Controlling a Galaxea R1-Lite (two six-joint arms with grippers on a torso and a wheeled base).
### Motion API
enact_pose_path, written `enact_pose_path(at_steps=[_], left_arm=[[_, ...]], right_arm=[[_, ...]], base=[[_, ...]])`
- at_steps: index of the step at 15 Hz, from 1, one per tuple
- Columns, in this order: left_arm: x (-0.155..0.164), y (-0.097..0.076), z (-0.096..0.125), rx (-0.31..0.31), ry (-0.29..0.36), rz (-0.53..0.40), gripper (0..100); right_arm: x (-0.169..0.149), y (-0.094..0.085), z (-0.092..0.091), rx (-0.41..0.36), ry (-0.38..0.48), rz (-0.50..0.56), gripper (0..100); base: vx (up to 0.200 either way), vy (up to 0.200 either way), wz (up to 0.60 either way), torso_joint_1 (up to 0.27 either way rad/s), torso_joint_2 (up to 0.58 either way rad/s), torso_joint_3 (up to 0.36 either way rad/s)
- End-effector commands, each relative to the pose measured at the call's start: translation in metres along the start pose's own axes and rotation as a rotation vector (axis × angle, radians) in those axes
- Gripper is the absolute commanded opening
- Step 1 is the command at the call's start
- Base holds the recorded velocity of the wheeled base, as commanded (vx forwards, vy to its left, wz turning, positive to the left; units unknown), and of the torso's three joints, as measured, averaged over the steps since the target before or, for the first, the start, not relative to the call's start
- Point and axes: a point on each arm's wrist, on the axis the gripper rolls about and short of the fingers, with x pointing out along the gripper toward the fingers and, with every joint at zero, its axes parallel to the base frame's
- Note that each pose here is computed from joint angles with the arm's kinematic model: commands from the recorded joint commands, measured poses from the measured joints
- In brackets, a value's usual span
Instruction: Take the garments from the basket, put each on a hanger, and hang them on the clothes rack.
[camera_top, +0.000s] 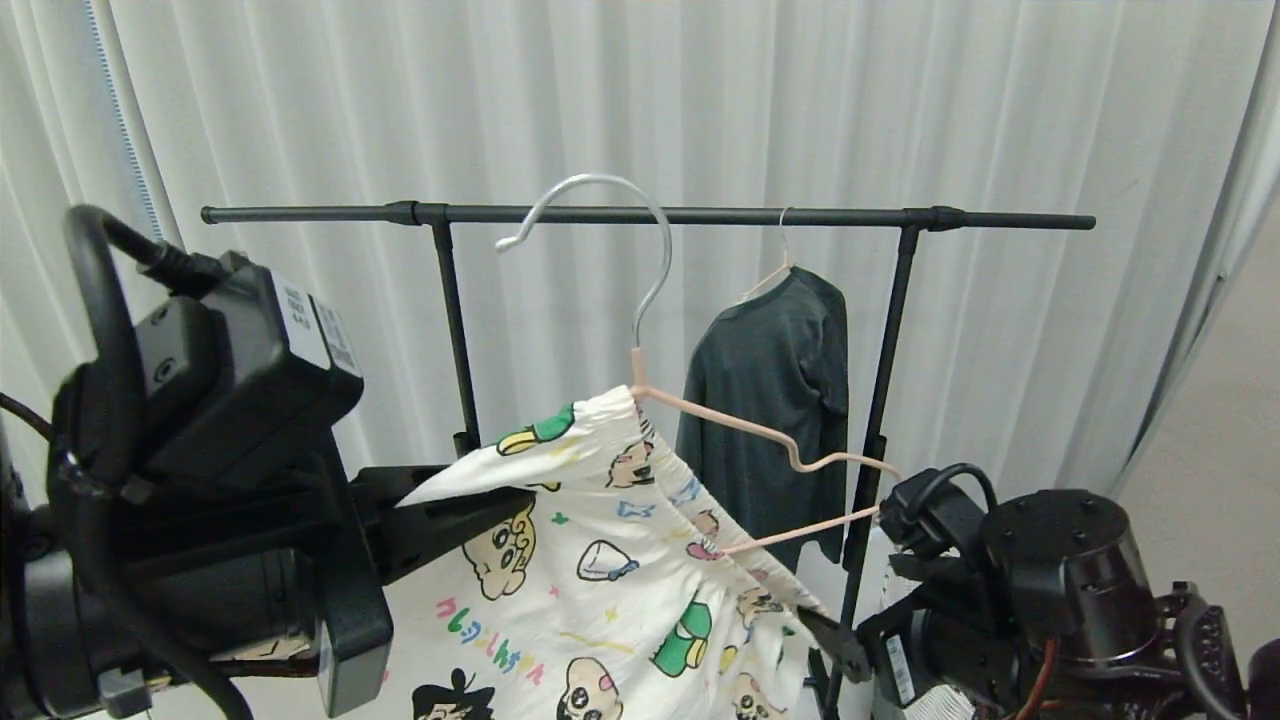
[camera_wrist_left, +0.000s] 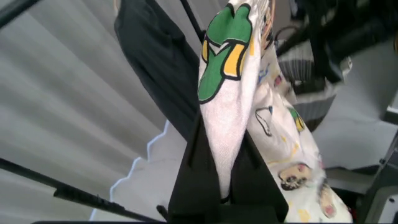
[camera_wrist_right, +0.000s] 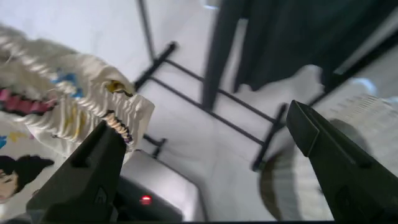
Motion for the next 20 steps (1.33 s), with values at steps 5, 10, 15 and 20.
enact_pose_path(at_steps=[5, 10, 15, 20], left_arm=[[-0.010, -0.015, -0.034, 0.005, 0.079, -0.019, 0], [-0.006, -0.024, -0.061, 0.086, 0.209, 0.000, 0], [0.009, -0.021, -0.069, 0.083, 0.326, 0.086, 0], [0.012, -0.021, -0.057, 0.048, 0.188, 0.063, 0]], right_arm=[[-0.012, -0.034, 0.009, 0.045, -0.054, -0.125, 100], [-0.022, -0.034, 0.014, 0.002, -0.090, -0.115, 100], [-0.037, -0.008, 0.014, -0.054, -0.128, 0.008, 100], [-0.048, 0.024, 0.009, -0.158, -0.125, 0.244, 100]], base=[[0.000, 0.000, 0.00, 0.000, 0.00, 0.000], [0.000, 0.000, 0.00, 0.000, 0.00, 0.000], [0.000, 0.000, 0.00, 0.000, 0.00, 0.000], [0.000, 0.000, 0.00, 0.000, 0.00, 0.000]])
